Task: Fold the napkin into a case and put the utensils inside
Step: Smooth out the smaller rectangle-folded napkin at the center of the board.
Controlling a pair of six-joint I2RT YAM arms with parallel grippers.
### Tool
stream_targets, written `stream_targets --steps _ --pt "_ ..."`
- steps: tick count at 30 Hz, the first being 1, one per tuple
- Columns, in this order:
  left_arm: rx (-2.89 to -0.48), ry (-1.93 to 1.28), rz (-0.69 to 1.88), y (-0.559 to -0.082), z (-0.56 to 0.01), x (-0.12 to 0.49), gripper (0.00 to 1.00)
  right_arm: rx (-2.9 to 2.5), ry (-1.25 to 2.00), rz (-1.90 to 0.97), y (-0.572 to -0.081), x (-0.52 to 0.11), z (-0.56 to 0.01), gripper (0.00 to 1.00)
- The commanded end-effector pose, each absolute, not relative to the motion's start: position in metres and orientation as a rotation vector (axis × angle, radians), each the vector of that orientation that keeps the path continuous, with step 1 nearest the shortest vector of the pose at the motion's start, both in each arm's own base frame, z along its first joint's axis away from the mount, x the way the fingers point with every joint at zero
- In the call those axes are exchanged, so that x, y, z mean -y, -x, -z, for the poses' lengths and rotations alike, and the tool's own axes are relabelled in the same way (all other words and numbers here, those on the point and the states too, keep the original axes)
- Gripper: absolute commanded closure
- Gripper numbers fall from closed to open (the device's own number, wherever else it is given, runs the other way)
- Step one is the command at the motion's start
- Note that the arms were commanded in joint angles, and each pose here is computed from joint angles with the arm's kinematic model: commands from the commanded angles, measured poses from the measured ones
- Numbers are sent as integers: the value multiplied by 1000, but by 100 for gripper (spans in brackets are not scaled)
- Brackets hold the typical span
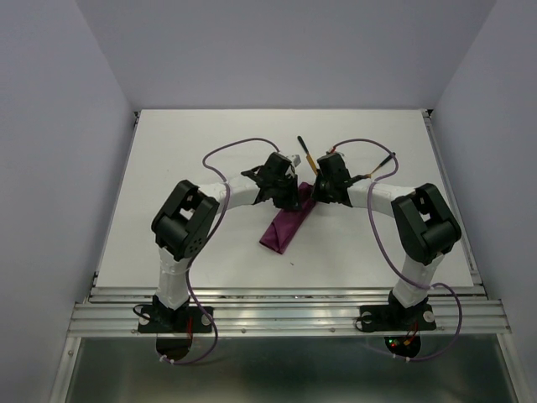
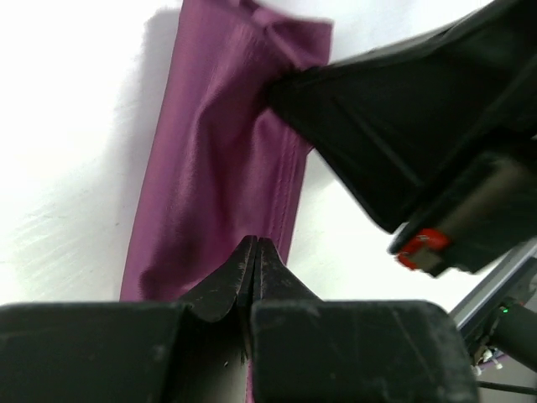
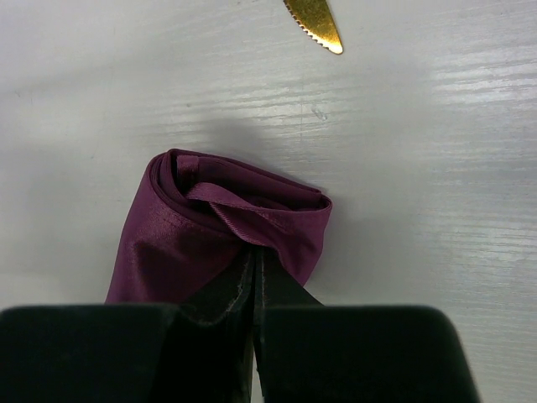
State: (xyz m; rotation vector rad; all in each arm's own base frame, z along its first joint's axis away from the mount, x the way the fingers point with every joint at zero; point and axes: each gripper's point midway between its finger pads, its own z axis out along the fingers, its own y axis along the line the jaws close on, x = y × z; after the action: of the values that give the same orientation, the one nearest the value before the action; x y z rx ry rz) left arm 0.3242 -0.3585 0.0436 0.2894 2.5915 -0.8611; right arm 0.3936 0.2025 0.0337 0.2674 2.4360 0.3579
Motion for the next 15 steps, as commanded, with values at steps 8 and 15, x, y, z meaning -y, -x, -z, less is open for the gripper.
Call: stream_targets --steps 8,15 --pt "-2433 -263 910 -372 -99 370 100 -2374 -273 -377 -405 -204 -54 99" --pt "-2448 -234 901 -385 -84 378 100 -2368 -266 -387 -407 -206 -57 99"
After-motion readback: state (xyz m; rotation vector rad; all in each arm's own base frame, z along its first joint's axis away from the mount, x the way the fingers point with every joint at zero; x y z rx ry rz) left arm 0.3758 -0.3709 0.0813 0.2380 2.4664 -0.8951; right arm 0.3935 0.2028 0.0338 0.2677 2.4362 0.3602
